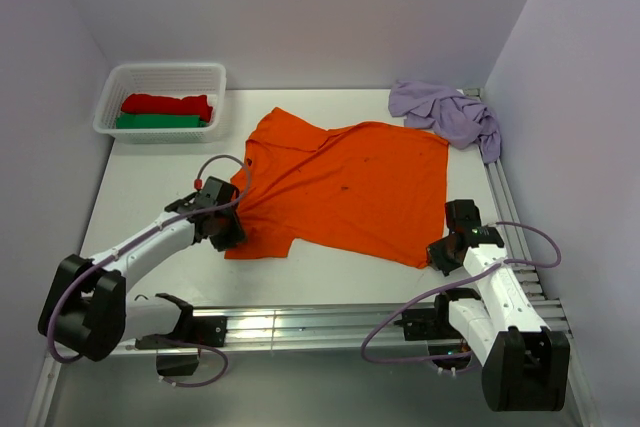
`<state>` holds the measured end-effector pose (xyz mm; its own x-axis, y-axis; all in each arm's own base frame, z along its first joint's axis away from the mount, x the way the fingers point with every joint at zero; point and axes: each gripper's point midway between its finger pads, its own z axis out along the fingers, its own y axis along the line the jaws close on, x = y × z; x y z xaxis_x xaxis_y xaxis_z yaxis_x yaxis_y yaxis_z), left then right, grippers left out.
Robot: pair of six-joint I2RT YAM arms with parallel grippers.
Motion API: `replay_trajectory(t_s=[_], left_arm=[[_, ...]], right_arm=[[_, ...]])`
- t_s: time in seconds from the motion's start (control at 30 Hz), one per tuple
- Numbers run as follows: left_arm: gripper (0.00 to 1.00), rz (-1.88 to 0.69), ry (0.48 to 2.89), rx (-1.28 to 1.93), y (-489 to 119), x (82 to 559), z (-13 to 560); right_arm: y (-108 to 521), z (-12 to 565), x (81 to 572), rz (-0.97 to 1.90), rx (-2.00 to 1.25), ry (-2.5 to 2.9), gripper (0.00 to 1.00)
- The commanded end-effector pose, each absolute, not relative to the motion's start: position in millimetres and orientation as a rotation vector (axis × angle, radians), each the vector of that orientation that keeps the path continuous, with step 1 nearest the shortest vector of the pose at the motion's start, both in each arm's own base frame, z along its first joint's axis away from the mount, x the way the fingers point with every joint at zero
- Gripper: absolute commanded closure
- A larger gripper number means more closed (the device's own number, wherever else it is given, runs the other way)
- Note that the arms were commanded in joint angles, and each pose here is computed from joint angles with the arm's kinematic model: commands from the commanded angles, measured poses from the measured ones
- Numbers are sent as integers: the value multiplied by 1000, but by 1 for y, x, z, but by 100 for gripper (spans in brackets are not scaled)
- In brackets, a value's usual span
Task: Roll the t-shirts
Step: Fold the tshirt
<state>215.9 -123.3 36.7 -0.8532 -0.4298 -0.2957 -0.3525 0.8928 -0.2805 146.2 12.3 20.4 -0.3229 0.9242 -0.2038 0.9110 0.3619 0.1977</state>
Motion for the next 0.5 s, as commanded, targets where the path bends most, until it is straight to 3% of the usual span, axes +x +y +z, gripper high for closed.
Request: replay_trajectory(t_s=[0.0,0.47], left_arm=[[62,-288,2666,-544,-128,223,40],[62,-35,2673,-569,-108,234,32]], right_arm=[[11,32,160,93,1583,2318,100],[12,35,164,106,1576,2322,100]])
